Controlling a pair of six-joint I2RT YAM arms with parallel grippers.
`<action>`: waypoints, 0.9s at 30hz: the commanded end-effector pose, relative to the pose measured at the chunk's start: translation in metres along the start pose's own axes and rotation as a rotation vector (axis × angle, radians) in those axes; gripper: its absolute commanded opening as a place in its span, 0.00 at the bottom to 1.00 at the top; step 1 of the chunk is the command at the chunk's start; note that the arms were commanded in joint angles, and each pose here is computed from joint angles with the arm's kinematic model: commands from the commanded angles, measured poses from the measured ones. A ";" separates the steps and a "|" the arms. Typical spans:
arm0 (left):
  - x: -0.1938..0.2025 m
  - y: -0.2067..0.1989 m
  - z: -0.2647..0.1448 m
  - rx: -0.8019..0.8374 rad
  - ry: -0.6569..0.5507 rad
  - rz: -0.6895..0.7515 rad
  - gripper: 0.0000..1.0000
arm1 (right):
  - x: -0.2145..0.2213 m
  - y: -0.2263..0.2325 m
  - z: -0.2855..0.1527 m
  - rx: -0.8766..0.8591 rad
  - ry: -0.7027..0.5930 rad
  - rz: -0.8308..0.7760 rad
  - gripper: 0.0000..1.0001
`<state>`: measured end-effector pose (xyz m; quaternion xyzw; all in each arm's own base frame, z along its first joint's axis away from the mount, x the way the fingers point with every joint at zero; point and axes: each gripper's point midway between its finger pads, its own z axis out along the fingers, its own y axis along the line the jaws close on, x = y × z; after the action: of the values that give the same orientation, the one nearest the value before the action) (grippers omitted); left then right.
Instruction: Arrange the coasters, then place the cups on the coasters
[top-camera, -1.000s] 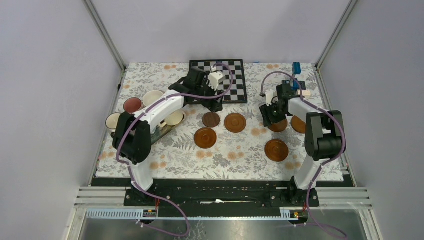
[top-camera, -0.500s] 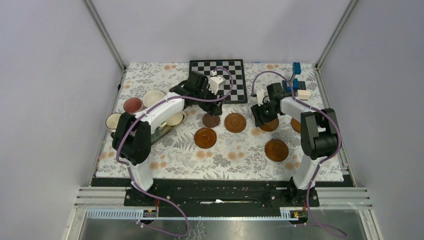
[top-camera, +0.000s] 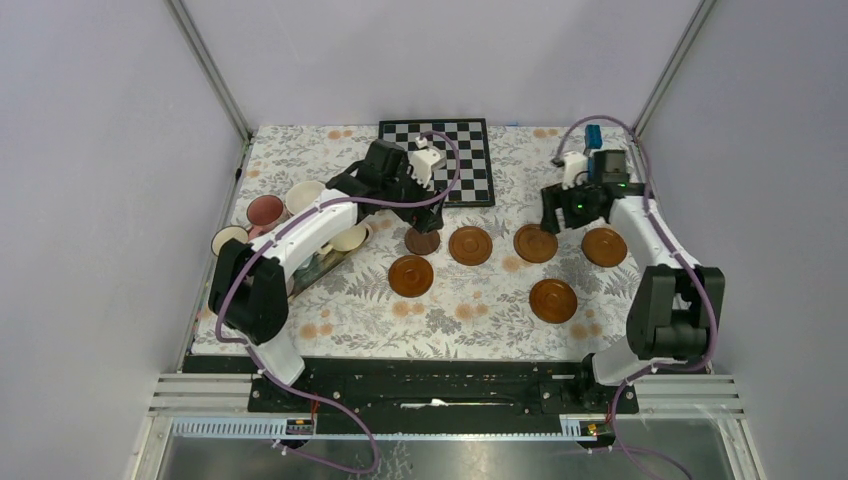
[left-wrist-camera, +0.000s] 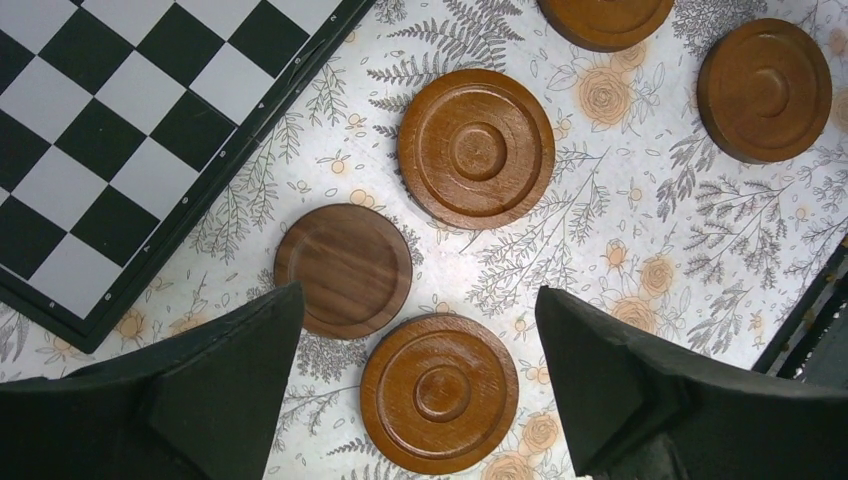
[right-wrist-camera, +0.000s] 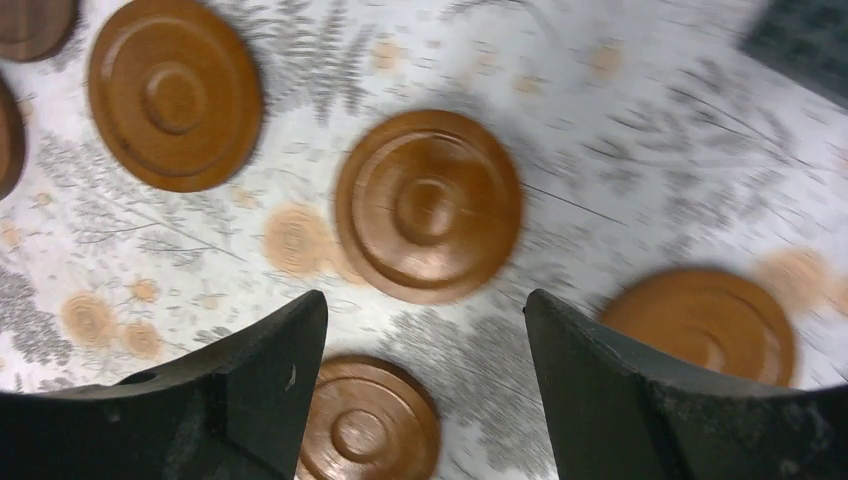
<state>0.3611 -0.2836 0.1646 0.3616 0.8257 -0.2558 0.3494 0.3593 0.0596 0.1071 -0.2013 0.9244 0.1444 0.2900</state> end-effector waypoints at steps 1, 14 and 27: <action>-0.012 -0.005 -0.022 -0.015 -0.042 0.011 0.95 | 0.018 -0.038 -0.034 0.081 0.025 0.038 0.79; -0.005 -0.004 -0.026 -0.031 0.000 0.010 0.96 | 0.083 -0.144 -0.033 0.307 0.157 0.164 0.73; 0.036 -0.012 -0.021 0.031 0.083 0.082 0.95 | 0.095 -0.070 -0.039 0.082 0.171 0.053 0.71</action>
<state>0.3382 -0.2645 0.1454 0.3811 0.8396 -0.2333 0.3088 0.3224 -0.0789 0.0499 -0.1151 0.9703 0.0646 0.2026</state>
